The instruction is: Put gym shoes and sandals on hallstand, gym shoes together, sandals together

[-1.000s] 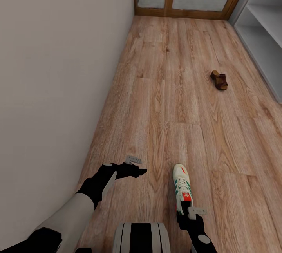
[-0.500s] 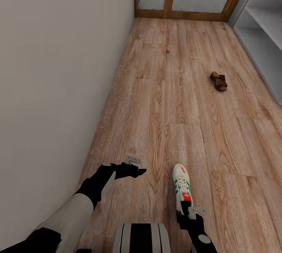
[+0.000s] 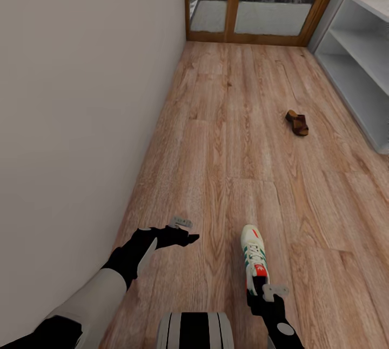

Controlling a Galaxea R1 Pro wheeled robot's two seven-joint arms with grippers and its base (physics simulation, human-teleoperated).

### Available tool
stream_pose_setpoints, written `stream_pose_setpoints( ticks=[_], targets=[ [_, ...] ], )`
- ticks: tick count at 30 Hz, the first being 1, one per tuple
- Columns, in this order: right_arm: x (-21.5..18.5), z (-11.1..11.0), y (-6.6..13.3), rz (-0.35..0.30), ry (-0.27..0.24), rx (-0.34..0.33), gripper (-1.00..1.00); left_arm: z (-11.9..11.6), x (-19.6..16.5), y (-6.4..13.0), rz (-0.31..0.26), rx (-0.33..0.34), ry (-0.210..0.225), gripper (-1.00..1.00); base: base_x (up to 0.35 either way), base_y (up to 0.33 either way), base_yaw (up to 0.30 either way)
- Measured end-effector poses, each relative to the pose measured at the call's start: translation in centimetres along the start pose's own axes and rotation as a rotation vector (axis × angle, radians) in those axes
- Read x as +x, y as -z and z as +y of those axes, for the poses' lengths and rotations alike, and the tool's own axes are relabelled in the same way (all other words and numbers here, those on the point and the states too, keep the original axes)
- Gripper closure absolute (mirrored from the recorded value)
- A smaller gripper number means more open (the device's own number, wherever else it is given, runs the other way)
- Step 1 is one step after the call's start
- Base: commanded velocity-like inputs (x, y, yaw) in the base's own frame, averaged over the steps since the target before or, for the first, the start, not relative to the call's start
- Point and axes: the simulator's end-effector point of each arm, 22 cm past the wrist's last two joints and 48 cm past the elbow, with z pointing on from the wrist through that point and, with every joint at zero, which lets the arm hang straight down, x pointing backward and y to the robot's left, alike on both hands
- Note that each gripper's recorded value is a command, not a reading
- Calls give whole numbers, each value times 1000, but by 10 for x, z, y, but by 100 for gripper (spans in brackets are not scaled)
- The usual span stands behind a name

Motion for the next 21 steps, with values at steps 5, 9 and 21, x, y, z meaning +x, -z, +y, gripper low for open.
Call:
stream_pose_setpoints(
  ticks=[5, 9, 21],
  targets=[
    [-11, -2, 3, -23, -1, 3, 100, -1, -9, 8, -16, -6, -13, -100, 0, 0, 0],
    [-20, -8, 6, -40, -4, 12, 100, -1, -17, 15, -29, -14, -24, -100, 0, 0, -31],
    [-64, -81, 18, -152, -25, 111, 100, 1, -48, 40, -124, -52, -89, -100, 0, 0, -148]
  ],
)
